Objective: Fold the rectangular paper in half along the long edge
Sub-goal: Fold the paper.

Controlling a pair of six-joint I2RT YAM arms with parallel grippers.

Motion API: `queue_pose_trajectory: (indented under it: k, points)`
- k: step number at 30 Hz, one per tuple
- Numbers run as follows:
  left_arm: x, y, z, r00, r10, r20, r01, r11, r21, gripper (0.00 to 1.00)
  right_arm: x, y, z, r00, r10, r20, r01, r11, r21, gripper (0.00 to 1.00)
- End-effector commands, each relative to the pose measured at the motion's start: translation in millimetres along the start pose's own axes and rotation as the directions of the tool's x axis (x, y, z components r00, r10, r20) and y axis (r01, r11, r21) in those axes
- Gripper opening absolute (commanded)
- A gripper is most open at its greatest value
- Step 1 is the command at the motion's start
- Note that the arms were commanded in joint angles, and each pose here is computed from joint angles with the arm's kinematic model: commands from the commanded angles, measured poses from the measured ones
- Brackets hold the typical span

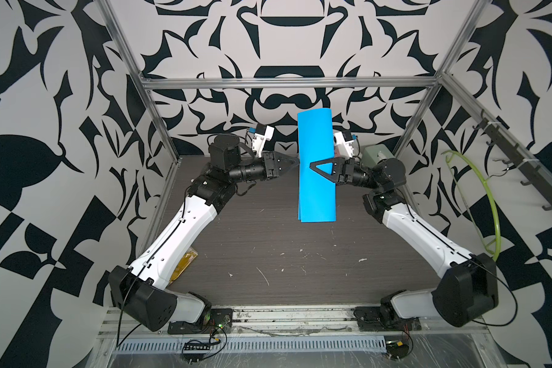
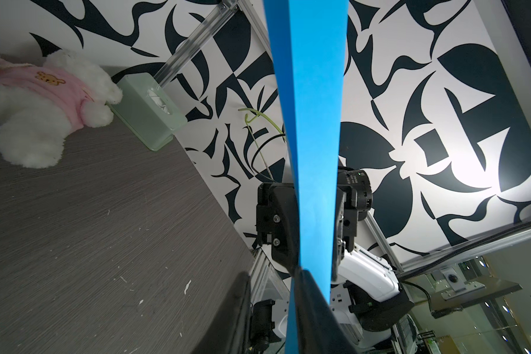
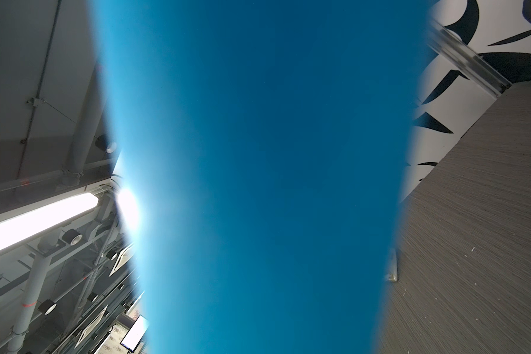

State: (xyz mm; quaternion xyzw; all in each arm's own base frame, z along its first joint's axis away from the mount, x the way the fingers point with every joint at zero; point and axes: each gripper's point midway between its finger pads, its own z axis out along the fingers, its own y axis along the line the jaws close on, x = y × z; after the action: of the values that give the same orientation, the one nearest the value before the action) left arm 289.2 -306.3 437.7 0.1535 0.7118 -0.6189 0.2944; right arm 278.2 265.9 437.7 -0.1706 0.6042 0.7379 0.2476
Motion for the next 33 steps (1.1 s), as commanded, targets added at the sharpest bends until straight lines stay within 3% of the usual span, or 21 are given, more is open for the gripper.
queue_pose_trajectory:
  k: [1, 11, 33]
  points:
    - [-6, -15, -9, 0.999, 0.040, 0.026, -0.041, 0.999, 0.022, 0.30, -2, 20, 1, 0.996, -0.084, -0.002, 0.084, 0.996, -0.036, 0.25]
    - [-14, -23, -24, 0.996, 0.063, 0.064, -0.064, 0.998, 0.018, 0.31, -1, 25, 0, 0.996, -0.095, -0.004, 0.094, 0.995, -0.043, 0.21]
    - [-8, -13, -5, 1.000, -0.004, 0.009, 0.003, 0.997, 0.074, 0.31, -4, 25, 3, 0.996, -0.089, -0.004, 0.088, 0.994, -0.058, 0.24]
